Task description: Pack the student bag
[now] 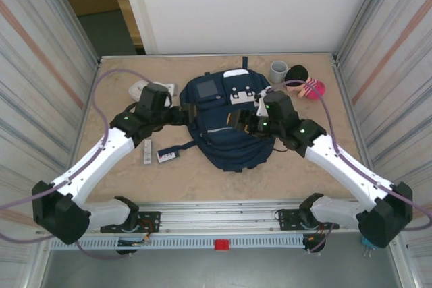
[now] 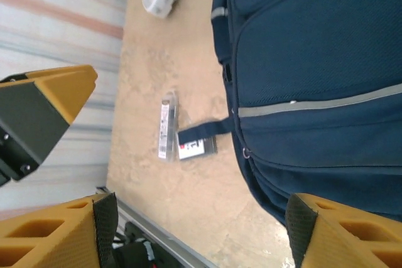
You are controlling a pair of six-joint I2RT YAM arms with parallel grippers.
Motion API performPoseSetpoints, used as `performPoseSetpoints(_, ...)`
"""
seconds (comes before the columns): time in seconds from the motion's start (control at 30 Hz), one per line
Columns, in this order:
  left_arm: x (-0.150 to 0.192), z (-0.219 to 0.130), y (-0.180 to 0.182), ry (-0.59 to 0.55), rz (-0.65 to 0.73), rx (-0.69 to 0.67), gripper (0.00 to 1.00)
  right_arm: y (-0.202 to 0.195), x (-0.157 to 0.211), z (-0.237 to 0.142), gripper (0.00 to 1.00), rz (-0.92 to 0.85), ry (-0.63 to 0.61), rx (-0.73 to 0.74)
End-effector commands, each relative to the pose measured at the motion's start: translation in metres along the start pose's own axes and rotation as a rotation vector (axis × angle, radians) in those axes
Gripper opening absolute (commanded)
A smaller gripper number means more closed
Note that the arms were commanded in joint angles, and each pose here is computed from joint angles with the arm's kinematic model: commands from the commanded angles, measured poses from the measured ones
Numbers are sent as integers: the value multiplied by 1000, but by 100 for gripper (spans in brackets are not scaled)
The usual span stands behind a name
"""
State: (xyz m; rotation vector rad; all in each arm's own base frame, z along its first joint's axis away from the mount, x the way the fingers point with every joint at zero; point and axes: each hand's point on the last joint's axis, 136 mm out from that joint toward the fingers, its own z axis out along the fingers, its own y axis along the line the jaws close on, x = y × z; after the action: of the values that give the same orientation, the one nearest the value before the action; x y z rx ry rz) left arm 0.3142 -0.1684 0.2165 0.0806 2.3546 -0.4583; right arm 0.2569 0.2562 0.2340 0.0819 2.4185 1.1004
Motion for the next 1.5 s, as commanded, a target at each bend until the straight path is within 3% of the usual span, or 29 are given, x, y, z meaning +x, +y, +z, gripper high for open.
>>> performPoseSetpoints(0.0,55,-4,32,175,-93,-81,81,20,-1,8,72,-88,20,-32)
performPoseSetpoints(0.3,141,28,47,378,-235,-65,84,27,15,43,71,-102,108,-71)
performPoseSetpoints(0.6,149,60,56,399,-181,-98,85,22,23,53,71,-101,138,-64)
performPoseSetpoints(0.77,163,72,59,465,-171,-115,85,18,24,51,71,-100,132,-56)
performPoseSetpoints(1.23,208,30,25,556,-115,-107,86,17,25,48,71,-95,122,-61)
performPoseSetpoints(1.47,175,9,35,461,-22,-191,88,17,25,48,71,-102,125,-64)
